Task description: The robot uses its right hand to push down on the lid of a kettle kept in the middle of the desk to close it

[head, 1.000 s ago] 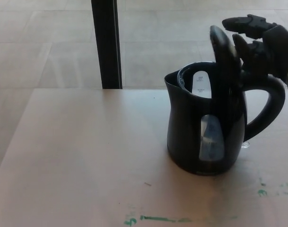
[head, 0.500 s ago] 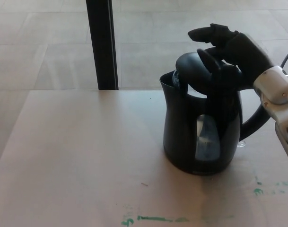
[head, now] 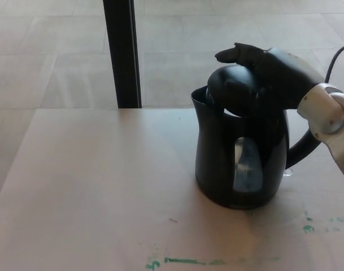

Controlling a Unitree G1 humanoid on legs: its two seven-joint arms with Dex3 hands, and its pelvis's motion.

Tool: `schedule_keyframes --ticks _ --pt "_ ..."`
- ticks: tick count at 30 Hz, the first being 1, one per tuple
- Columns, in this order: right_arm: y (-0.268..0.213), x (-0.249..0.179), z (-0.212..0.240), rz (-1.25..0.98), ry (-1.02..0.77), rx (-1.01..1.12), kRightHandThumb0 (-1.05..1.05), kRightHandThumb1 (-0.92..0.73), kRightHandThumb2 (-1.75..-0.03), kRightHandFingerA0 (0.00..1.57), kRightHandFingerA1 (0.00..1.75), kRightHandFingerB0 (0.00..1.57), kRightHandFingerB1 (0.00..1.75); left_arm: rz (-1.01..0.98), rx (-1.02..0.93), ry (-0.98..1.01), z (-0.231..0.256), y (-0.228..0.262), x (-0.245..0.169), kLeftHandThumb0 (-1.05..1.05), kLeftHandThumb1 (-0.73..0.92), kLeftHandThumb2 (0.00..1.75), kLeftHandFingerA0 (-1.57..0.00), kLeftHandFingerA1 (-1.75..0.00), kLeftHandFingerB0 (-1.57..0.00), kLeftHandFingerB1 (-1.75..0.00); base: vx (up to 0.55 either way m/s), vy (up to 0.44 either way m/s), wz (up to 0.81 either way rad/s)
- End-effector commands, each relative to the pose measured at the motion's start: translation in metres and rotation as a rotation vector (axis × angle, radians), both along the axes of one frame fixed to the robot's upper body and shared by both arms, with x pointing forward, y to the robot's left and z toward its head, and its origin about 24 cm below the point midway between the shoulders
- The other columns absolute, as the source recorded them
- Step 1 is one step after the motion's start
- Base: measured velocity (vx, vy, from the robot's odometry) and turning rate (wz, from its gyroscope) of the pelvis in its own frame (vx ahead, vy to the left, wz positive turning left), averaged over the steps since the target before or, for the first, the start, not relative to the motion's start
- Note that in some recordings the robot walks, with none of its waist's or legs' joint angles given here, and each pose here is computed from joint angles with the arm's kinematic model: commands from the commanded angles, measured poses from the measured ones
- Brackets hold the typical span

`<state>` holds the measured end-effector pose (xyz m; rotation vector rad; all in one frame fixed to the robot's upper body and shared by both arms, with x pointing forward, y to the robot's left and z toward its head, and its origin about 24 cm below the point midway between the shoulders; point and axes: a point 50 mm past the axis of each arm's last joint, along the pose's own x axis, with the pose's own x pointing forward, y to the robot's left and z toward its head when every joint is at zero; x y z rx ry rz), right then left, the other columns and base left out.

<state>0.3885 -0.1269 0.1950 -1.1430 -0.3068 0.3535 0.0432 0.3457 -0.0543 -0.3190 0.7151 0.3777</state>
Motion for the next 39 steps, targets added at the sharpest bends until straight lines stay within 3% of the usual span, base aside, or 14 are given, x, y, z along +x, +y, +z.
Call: schedule_keyframes --ticks 1,3,4,9,10,12,13,14,23,29,32,33,37,39 --pt "0.02 -0.017 -0.074 0.078 0.168 -0.514 -0.93 -0.83 -1.26 0.07 0.2 0.08 0.18 -0.017 0.003 -0.02 0.007 0.006 0.006 -0.96 0.6 1.05 -0.62 -0.62 -0.56 -0.58 0.0 0.0 0.0" --pt "0.04 -0.025 -0.087 0.144 0.188 -0.579 -0.93 -0.83 -1.25 0.06 0.14 0.08 0.2 -0.018 0.002 -0.023 0.009 0.007 0.007 -0.97 0.61 1.06 -0.64 -0.63 -0.56 -0.57 0.0 0.0 0.0" --pt "0.043 -0.026 -0.089 0.15 0.178 -0.587 -0.92 -0.83 -1.25 0.06 0.18 0.09 0.22 -0.023 0.003 -0.023 0.009 0.007 0.008 -0.97 0.82 0.65 -0.68 -0.55 -0.58 -0.49 0.0 0.0 0.0" --pt "0.06 -0.036 -0.109 0.175 0.164 -0.611 -0.93 -0.81 -1.24 0.05 0.19 0.09 0.21 -0.03 -0.001 -0.027 0.008 0.005 0.01 -0.99 0.8 0.65 -0.67 -0.54 -0.58 -0.48 0.0 0.0 0.0" --pt "0.068 -0.04 -0.124 0.171 0.226 -0.626 -0.98 -0.92 -0.94 0.0 0.22 0.0 0.16 -0.035 0.0 -0.028 0.008 0.005 0.013 -0.96 0.6 1.05 -0.63 -0.62 -0.57 -0.57 0.0 0.0 0.0" --pt "0.068 -0.044 -0.135 0.163 0.242 -0.621 -1.03 -0.81 -0.99 0.0 0.25 0.0 0.21 -0.04 0.001 -0.024 0.008 0.005 0.013 -0.98 0.61 1.07 -0.64 -0.62 -0.54 -0.55 0.0 0.0 0.0" --pt "0.065 -0.049 -0.148 0.149 0.284 -0.622 -0.88 -0.78 -1.27 0.01 0.18 0.01 0.21 -0.031 -0.018 -0.022 0.007 0.003 0.013 -1.0 0.79 0.65 -0.66 -0.55 -0.59 -0.48 0.0 0.0 0.0" --pt "0.061 -0.051 -0.157 0.135 0.31 -0.606 -0.88 -0.79 -1.26 0.0 0.17 0.0 0.22 -0.029 -0.025 -0.028 0.006 0.003 0.013 -0.98 0.59 1.04 -0.63 -0.63 -0.57 -0.57 0.0 0.0 0.0" --pt "0.03 -0.036 -0.129 0.042 0.29 -0.458 -0.91 -0.85 -1.28 0.0 0.14 0.0 0.19 -0.053 -0.003 -0.021 0.006 0.001 0.013 -0.99 0.61 1.06 -0.61 -0.62 -0.54 -0.56 0.0 0.0 0.0" --pt "0.027 -0.025 -0.095 0.028 0.248 -0.286 -0.79 -0.75 -1.2 0.0 0.36 0.0 0.34 -0.013 -0.027 -0.017 0.007 0.0 0.007 -0.98 0.58 1.03 -0.57 -0.63 -0.52 -0.57 0.0 0.0 0.0" --pt "0.023 -0.022 -0.077 -0.021 0.27 -0.117 -0.83 -0.75 -1.2 0.0 0.41 0.0 0.34 -0.002 -0.028 -0.01 0.004 -0.001 0.006 -1.01 0.82 0.65 -0.64 -0.57 -0.56 -0.5 0.0 0.0 0.0" --pt "0.023 -0.021 -0.072 -0.026 0.285 -0.072 -0.81 -0.75 -1.21 0.0 0.36 0.0 0.31 -0.001 -0.023 -0.01 0.003 0.0 0.006 -1.0 0.6 1.07 -0.63 -0.63 -0.54 -0.57 0.0 0.0 0.0" --pt "0.02 -0.021 -0.04 -0.054 0.423 0.252 -0.88 -0.92 -0.8 0.0 0.33 0.02 0.29 -0.042 0.025 0.016 0.003 0.002 0.004 -0.99 0.61 1.08 -0.64 -0.6 -0.56 -0.56 0.0 0.0 0.0" --pt "0.016 -0.022 -0.026 -0.03 0.434 0.361 -0.84 -0.87 -1.28 0.0 0.29 0.08 0.27 -0.057 0.026 0.021 0.003 0.002 0.003 -1.02 0.84 0.65 -0.69 -0.5 -0.58 -0.46 0.0 0.0 0.0"
